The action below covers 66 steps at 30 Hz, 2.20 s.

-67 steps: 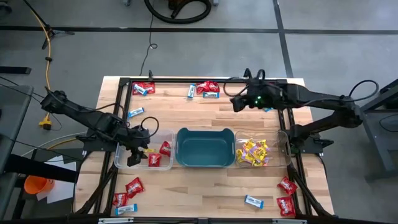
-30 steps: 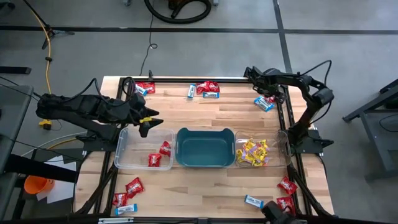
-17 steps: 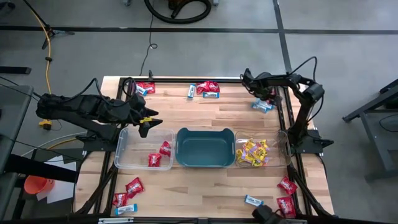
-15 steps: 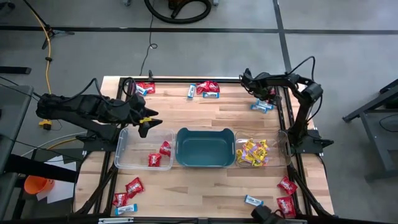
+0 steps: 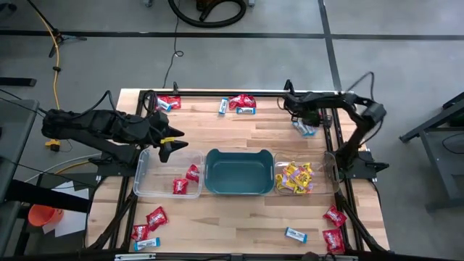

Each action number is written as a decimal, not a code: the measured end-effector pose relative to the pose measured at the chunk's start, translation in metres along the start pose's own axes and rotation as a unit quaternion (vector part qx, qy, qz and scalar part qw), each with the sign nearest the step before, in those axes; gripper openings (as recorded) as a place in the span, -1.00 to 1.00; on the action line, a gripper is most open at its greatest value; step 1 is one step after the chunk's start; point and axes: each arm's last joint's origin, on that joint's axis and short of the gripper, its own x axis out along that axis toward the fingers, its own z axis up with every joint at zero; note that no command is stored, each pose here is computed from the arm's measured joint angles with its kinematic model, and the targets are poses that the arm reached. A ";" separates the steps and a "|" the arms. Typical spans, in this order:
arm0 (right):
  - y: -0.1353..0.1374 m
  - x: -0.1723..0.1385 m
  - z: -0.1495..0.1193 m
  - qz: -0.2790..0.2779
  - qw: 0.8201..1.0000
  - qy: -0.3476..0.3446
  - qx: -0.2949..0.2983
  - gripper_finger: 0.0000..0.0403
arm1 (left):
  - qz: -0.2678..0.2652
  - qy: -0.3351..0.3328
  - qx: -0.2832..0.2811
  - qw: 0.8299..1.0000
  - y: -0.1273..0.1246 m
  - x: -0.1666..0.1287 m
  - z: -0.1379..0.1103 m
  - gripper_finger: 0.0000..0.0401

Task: Sort candy
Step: Put the red candy into the left transparent bin

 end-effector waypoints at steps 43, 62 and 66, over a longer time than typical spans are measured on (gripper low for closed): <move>0.151 -0.335 -0.244 0.724 0.529 -0.107 -0.430 -0.87 | 0.004 -0.289 0.101 0.952 0.007 -0.062 0.038 0.14; 0.110 -0.347 -0.212 0.484 0.476 -0.191 -0.709 0.15 | 0.062 -0.258 0.098 0.959 -0.007 -0.026 0.039 0.14; 0.078 -0.334 -0.192 0.447 0.494 -0.175 -0.725 0.15 | 0.044 -0.219 0.123 0.967 -0.019 -0.002 0.034 0.14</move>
